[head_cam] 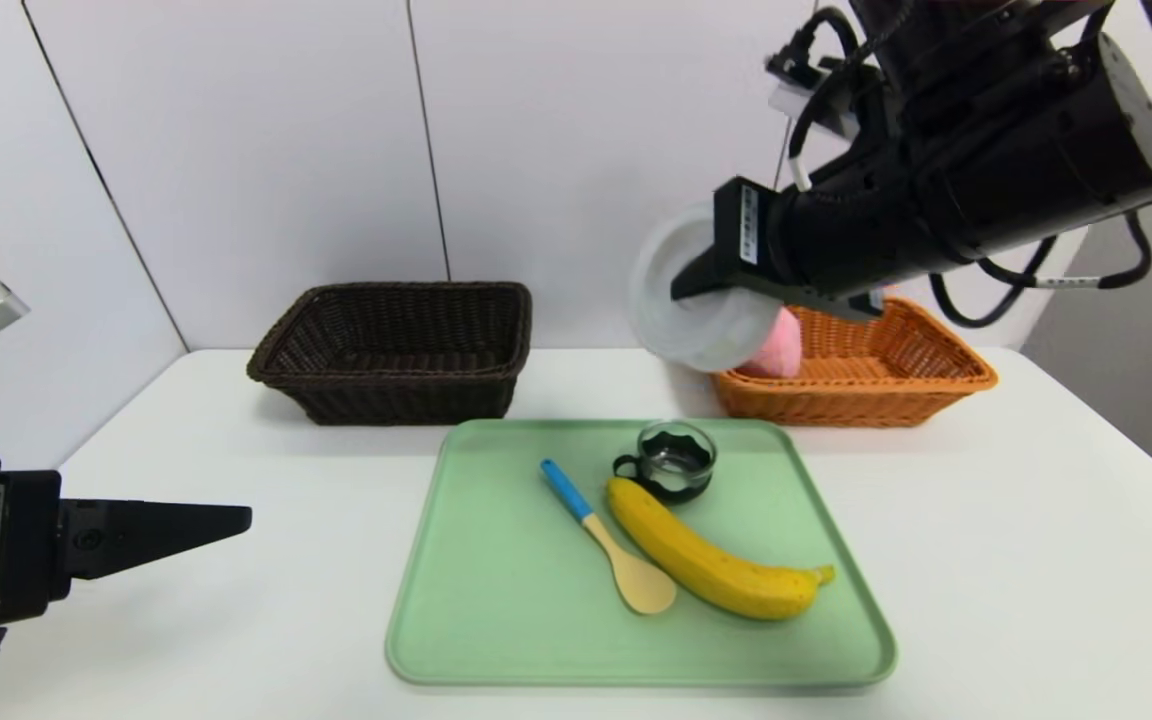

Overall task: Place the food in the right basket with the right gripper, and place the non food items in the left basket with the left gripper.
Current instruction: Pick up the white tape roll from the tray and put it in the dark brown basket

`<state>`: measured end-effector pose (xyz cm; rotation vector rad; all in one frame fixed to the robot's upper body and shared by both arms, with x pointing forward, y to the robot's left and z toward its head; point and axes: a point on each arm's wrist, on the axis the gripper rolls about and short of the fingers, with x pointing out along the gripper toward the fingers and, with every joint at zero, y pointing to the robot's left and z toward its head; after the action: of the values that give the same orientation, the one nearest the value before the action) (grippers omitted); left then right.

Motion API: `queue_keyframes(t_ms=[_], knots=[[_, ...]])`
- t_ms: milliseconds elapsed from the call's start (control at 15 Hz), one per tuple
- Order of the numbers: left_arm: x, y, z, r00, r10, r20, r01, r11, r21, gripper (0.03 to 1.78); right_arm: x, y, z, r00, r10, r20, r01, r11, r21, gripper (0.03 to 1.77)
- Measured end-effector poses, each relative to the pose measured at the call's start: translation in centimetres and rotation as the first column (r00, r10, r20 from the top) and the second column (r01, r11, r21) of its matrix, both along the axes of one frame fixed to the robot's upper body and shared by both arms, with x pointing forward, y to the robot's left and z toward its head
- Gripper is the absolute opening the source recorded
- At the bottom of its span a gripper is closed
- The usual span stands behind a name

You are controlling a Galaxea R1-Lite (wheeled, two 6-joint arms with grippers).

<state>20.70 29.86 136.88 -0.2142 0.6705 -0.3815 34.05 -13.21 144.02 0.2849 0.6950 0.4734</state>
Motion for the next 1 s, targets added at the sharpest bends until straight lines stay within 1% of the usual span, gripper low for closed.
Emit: queue_keyframes(t_ms=[67,200,267,400,533,733,867,1000], knots=[[-0.2,0.1,-0.1,1.0,-0.002,-0.018,0.003,1.0,0.006,1.69,0.4,0.8,0.3,0.998,0.026,0.051,-0.029,0.998,0.047,0.59],[-0.4,0.1,0.1,1.0,-0.002,-0.011,0.002,1.0,0.006,1.69,1.4,2.5,0.6,0.988,0.075,0.135,-0.093,0.987,0.134,0.59],[-0.4,0.1,0.2,1.0,-0.001,-0.006,0.001,1.0,0.007,1.69,2.0,3.2,0.7,0.98,0.08,0.181,-0.111,0.979,0.17,0.59],[-0.4,0.1,0.5,1.0,0.001,-0.001,-0.001,1.0,0.007,1.69,3.4,4.7,0.5,0.959,0.08,0.273,-0.144,0.964,0.223,0.59],[-0.4,0.1,0.7,1.0,0.001,0.004,-0.001,1.0,0.006,1.69,4.6,6.2,-0.4,0.945,0.084,0.316,-0.169,0.953,0.25,0.59],[-0.5,0.2,0.9,1.0,0.007,-0.002,-0.007,1.0,0.018,1.69,6.2,8.4,-2.5,0.933,0.099,0.346,-0.201,0.941,0.271,0.59],[-0.4,0.1,0.9,1.0,0.001,-0.002,-0.001,1.0,0.023,1.69,7.2,10.0,-4.0,0.922,0.118,0.37,-0.232,0.931,0.282,0.59],[-0.3,-0.1,0.9,1.0,-0.012,-0.001,0.012,1.0,0.024,1.69,8.4,11.3,-5.8,0.911,0.116,0.395,-0.246,0.923,0.296,0.59]])
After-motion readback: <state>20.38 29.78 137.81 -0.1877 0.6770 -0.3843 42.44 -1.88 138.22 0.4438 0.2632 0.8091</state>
